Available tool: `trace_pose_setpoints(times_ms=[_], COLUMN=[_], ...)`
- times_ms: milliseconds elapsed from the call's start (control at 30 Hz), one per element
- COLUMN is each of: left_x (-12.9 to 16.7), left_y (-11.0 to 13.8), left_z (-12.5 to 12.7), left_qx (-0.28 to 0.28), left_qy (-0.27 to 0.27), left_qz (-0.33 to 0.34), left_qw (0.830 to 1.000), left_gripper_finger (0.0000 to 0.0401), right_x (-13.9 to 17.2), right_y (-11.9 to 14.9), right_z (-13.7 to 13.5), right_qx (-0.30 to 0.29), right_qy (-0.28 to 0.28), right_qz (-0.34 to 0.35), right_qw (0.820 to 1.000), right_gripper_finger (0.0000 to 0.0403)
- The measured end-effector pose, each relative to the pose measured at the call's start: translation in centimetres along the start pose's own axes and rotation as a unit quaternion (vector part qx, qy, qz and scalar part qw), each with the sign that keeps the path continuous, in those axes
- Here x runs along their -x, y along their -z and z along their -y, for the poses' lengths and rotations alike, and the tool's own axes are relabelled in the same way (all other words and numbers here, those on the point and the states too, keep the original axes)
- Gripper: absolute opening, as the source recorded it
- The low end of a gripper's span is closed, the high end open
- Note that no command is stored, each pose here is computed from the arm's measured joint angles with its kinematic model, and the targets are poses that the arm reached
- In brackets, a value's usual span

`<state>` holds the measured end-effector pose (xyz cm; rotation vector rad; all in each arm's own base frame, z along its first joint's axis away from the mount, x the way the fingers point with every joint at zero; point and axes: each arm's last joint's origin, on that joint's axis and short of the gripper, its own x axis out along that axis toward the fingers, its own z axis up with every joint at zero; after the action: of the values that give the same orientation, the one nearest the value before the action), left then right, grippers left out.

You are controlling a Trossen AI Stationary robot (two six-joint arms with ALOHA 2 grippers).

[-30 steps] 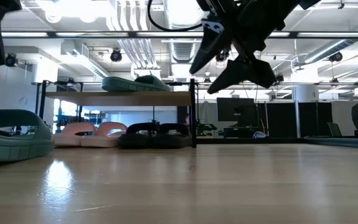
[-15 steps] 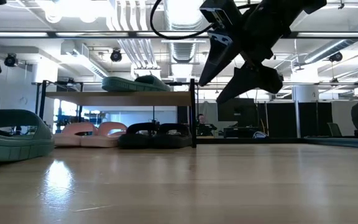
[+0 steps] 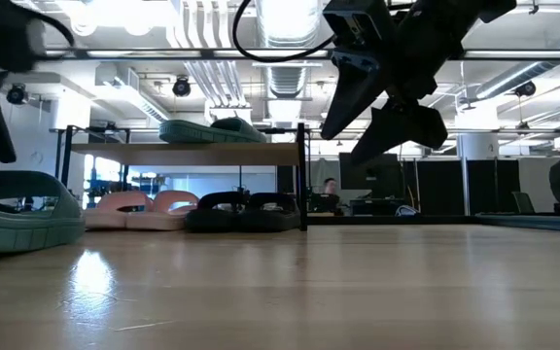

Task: Pick and place slides into the shelf
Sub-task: Put the green slide on the shelf

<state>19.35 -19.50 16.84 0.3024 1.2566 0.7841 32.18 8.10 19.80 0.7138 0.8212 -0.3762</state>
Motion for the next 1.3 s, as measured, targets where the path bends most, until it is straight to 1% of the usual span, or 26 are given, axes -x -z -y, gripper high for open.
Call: trace_pose_setpoints(times_ms=[67,133,200,333,433,500,567,633,800,833,933,1000,1100,1200,1267,1300], left_x=[-0.8,-1.4,-2.2,-3.6,-4.1,-4.4,-4.4,-4.5,-4.4,-4.3,-3.6,-2.8,-1.0,1.4,2.7,3.1], left_y=[-0.2,-0.4,-0.5,-0.4,-0.1,0.1,0.2,0.2,0.0,-0.1,-0.4,-0.6,-1.3,-2.2,-2.9,-3.2], left_z=[-0.6,-0.9,-0.9,-0.4,-0.5,-0.7,-1.0,-1.2,-1.9,-2.1,-2.9,-3.8,-6.0,-9.0,-11.1,-12.1], left_qx=[0.027,0.042,0.046,0.027,0.012,0.009,-0.001,-0.018,-0.066,-0.065,-0.056,-0.049,-0.061,-0.060,-0.047,-0.057], left_qy=[-0.035,-0.049,-0.044,-0.014,-0.018,-0.022,-0.022,-0.020,-0.012,-0.010,0.004,0.014,0.020,0.017,0.020,0.025], left_qz=[-0.021,-0.031,-0.035,-0.041,-0.050,-0.052,-0.054,-0.054,-0.048,-0.045,-0.036,-0.027,-0.001,0.050,0.093,0.115], left_qw=[0.999,0.997,0.997,0.999,0.999,0.998,0.998,0.998,0.997,0.997,0.998,0.998,0.998,0.997,0.994,0.991], left_gripper_finger=[0.0180,0.0180,0.0180,0.0180,0.0178,0.0168,0.0149,0.0120,0.0022,0.0012,0.0006,0.0003,0.0002,0.0002,0.0001,0.0001], right_x=[0.0,0.0,0.0,0.0,0.0,0.0,0.0,0.0,0.0,0.0,0.0,0.0,0.0,0.0,0.1,0.1], right_y=[0.0,0.0,0.0,0.0,0.0,0.0,0.0,0.0,0.0,0.0,-0.1,-0.2,-0.2,-0.3,-0.3,-0.4], right_z=[0.0,0.0,0.0,0.0,0.0,0.0,0.0,0.0,0.0,0.0,0.0,-0.1,-0.2,-0.3,-0.3,-0.3], right_qx=[0.002,0.002,0.002,-0.002,-0.007,-0.007,-0.008,-0.010,-0.029,-0.029,-0.030,-0.031,-0.033,-0.034,-0.034,-0.034], right_qy=[0.000,0.000,0.000,0.000,0.000,0.000,0.000,0.000,0.000,0.000,-0.001,-0.005,-0.011,-0.014,-0.015,-0.015], right_qz=[0.000,0.000,0.000,0.000,0.000,0.000,0.000,0.000,0.000,0.000,0.002,0.005,0.010,0.015,0.015,0.015], right_qw=[1.000,1.000,1.000,1.000,1.000,1.000,1.000,1.000,1.000,1.000,1.000,0.999,0.999,0.999,0.999,0.999], right_gripper_finger=[0.0224,0.0224,0.0224,0.0224,0.0224,0.0224,0.0224,0.0224,0.0224,0.0224,0.0224,0.0224,0.0224,0.0224,0.0224,0.0224])
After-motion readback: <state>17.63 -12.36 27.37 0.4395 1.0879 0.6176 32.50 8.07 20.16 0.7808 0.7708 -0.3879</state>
